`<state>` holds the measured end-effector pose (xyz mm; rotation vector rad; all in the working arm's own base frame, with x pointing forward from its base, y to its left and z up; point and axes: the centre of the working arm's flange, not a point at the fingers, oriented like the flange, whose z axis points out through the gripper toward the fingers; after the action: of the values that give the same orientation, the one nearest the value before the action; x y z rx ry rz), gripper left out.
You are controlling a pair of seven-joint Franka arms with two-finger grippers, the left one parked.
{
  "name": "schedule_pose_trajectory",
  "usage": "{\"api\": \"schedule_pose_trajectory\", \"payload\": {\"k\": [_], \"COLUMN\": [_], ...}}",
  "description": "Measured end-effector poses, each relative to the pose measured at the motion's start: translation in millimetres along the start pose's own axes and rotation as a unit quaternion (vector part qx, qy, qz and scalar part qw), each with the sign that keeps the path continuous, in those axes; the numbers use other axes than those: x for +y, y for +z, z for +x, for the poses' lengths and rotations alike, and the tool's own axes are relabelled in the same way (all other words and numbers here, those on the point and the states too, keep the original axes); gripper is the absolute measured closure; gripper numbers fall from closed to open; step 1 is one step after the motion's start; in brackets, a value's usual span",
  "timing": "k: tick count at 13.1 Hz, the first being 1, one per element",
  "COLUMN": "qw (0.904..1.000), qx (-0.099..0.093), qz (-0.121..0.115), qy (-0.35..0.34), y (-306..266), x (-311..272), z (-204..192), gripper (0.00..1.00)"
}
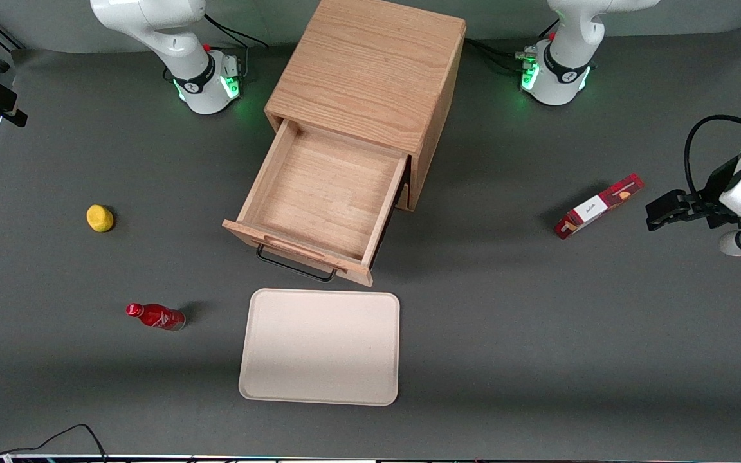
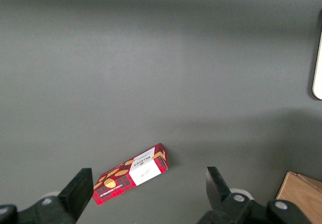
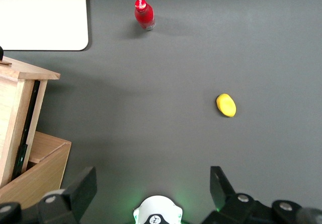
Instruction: Close top drawer
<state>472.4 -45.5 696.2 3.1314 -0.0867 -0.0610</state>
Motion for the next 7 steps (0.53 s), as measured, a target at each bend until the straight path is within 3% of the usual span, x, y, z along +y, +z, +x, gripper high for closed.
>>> {"api": "schedule_pose_trajectory", "payload": {"k": [7], "qw": [0.9999], "qx": [0.008], "qz": [0.001], "qy": [0.012], "y": [-3.9], "x": [6.9], "z": [1.6], "gripper": [0.00]}}
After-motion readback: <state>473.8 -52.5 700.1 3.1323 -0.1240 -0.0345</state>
